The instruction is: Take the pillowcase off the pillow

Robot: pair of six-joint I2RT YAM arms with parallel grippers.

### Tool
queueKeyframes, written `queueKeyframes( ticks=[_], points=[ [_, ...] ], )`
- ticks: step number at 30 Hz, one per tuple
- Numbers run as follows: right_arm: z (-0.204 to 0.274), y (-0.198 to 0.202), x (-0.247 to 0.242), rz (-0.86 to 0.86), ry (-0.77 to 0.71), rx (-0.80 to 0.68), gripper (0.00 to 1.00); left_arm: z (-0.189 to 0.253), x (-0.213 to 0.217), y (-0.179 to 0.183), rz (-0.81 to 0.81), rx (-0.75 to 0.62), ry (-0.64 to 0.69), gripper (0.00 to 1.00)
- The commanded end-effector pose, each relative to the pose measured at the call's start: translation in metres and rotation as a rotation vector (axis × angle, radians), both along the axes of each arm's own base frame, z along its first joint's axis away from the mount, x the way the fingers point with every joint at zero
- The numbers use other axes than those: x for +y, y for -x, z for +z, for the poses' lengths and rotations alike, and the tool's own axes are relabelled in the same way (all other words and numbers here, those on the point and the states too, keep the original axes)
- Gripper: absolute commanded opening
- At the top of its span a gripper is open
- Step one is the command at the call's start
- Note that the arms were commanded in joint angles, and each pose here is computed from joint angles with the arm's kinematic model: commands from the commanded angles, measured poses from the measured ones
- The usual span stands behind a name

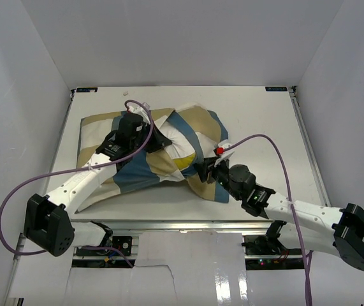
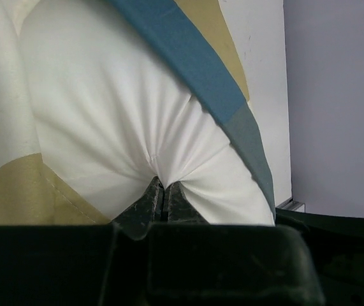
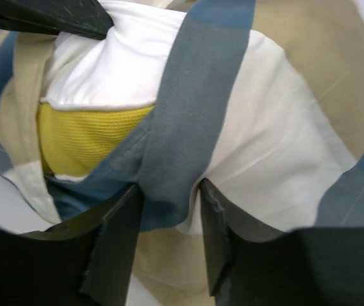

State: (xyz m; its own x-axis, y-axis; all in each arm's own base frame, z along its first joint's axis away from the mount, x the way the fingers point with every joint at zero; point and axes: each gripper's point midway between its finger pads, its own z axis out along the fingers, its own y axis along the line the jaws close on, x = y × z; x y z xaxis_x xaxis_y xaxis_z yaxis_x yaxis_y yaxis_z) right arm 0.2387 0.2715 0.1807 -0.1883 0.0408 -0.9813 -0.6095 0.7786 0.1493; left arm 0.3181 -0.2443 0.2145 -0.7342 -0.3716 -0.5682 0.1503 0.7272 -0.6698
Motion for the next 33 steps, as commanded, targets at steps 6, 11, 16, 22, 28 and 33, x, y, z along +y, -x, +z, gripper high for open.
queueKeyframes(
  ticks=[6, 11, 16, 22, 28, 33],
  points=[
    [0.005, -0.027, -0.014, -0.144, -0.069, -0.005, 0.08, 0.075, -0.016, 0.019, -0.111, -0.169, 0.171, 0.00],
    [-0.041, -0.037, -0.053, -0.281, -0.117, 0.137, 0.08, 0.091, -0.021, 0.026, -0.158, -0.167, 0.196, 0.00],
    [-0.075, -0.046, -0.081, -0.346, -0.100, 0.225, 0.08, 0.116, -0.022, 0.029, -0.180, -0.198, 0.204, 0.00],
    [-0.078, -0.057, -0.092, -0.352, -0.111, 0.240, 0.08, 0.127, -0.019, 0.035, -0.211, -0.217, 0.182, 0.00],
    [-0.069, -0.069, -0.060, -0.181, -0.111, 0.254, 0.08, 0.129, -0.047, 0.070, -0.475, -0.191, 0.344, 0.00],
    [-0.083, -0.086, -0.045, -0.146, -0.106, 0.323, 0.08, 0.115, -0.052, 0.079, -0.554, -0.170, 0.352, 0.00]
  ],
)
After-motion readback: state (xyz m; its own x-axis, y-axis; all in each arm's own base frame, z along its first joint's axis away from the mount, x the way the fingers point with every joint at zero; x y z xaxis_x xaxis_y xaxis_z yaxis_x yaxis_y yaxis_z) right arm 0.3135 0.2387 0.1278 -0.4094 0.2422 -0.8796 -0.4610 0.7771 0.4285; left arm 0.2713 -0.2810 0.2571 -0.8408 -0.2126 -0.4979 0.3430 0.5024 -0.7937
